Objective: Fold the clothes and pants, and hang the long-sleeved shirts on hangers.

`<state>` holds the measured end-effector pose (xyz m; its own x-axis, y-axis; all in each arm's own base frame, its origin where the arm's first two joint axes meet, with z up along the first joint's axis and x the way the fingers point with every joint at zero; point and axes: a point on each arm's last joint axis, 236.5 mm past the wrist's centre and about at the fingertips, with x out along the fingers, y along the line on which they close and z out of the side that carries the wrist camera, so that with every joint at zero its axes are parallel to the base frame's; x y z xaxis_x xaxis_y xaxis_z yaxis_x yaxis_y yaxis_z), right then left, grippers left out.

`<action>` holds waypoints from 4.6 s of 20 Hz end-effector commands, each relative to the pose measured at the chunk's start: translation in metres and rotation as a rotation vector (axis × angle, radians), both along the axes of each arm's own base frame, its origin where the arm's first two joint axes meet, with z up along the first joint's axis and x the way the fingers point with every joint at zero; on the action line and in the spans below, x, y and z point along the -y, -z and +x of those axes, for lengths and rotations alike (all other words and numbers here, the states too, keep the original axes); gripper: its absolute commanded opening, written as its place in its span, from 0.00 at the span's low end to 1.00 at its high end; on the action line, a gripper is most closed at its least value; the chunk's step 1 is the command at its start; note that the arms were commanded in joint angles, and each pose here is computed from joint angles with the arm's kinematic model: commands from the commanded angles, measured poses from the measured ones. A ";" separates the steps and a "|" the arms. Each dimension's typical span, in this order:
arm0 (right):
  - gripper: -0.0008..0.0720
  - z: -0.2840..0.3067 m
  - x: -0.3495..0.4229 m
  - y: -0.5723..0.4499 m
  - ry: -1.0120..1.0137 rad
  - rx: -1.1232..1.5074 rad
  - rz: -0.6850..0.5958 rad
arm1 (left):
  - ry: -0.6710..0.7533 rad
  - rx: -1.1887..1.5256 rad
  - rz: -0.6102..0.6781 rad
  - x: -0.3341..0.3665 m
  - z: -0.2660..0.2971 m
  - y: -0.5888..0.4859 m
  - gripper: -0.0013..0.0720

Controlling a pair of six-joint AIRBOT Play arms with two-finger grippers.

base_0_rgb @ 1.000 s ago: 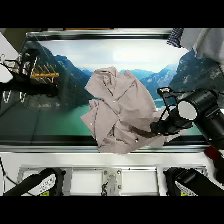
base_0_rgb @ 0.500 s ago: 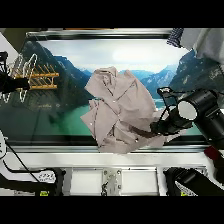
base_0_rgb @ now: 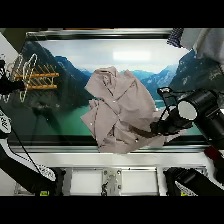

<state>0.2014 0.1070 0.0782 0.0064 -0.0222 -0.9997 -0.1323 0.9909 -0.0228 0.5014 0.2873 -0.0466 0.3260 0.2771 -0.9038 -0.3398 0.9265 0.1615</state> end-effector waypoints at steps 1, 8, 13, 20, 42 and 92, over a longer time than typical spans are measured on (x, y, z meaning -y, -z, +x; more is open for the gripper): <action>0.03 0.000 0.000 0.000 -0.001 -0.002 0.000 | 0.012 0.019 0.010 -0.007 0.022 0.030 0.90; 0.03 0.000 0.000 0.000 -0.001 -0.002 -0.001 | 0.015 -0.019 -0.045 0.001 0.027 0.077 0.90; 0.03 0.000 0.000 0.000 -0.001 -0.002 -0.001 | 0.016 -0.036 -0.056 0.005 0.024 0.081 0.67; 0.03 0.000 0.000 0.000 -0.001 -0.002 -0.001 | 0.038 -0.062 -0.065 0.021 0.025 0.083 0.04; 0.03 0.000 0.000 0.000 -0.001 -0.002 0.000 | 0.508 0.204 0.200 0.174 0.014 -0.182 0.04; 0.03 -0.002 -0.003 -0.001 -0.067 -0.010 0.013 | 1.836 -0.398 -0.628 0.494 -0.315 -0.028 0.04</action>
